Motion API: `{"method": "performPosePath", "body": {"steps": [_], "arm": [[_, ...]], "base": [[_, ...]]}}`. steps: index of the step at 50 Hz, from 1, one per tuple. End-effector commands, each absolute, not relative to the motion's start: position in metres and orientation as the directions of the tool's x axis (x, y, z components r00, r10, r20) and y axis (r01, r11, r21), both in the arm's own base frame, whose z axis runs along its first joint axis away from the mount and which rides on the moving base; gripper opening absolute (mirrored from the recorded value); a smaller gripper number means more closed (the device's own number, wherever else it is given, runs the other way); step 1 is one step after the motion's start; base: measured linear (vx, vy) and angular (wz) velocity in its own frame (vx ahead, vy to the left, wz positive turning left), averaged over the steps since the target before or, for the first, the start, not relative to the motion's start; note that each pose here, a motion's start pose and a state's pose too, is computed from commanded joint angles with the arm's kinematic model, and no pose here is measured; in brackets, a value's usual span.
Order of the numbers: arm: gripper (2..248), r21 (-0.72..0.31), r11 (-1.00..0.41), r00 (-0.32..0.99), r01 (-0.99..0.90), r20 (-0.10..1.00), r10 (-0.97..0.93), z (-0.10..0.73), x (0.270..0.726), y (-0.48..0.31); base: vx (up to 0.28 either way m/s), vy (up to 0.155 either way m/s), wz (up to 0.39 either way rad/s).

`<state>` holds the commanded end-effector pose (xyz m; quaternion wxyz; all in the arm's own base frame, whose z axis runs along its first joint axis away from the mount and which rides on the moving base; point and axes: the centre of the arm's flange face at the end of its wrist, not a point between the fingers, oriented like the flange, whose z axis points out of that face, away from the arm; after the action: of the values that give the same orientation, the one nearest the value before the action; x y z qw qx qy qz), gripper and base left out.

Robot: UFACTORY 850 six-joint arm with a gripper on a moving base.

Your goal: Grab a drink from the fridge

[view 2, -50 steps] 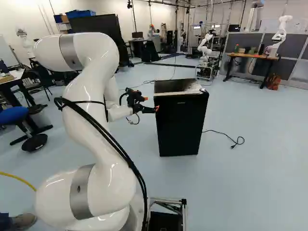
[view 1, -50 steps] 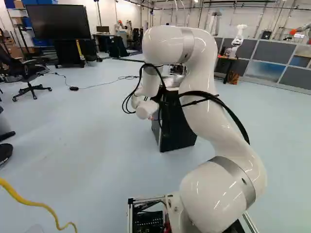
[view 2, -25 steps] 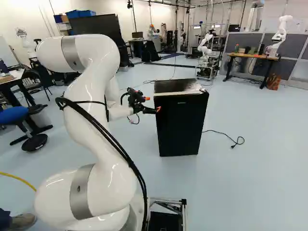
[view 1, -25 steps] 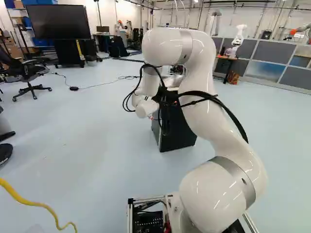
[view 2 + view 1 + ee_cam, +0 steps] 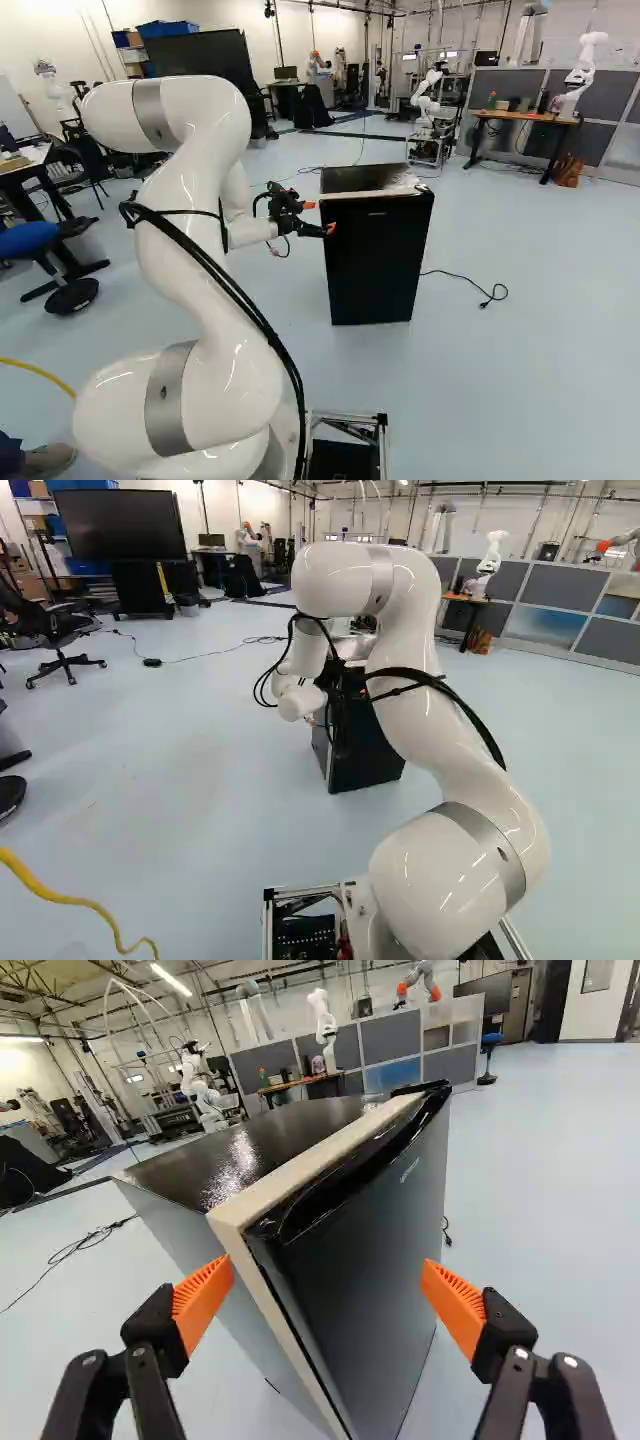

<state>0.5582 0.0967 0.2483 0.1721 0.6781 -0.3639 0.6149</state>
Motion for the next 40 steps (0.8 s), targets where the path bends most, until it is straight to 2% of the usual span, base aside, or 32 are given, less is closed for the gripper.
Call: {"method": "performPosePath", "body": {"steps": [40], "arm": [[247, -0.22, -0.667, -0.031, -0.712, 0.958, -0.284, 0.2477, 0.5642, 0.0917]], "base": [[0.0, 0.0, 0.0]]}}
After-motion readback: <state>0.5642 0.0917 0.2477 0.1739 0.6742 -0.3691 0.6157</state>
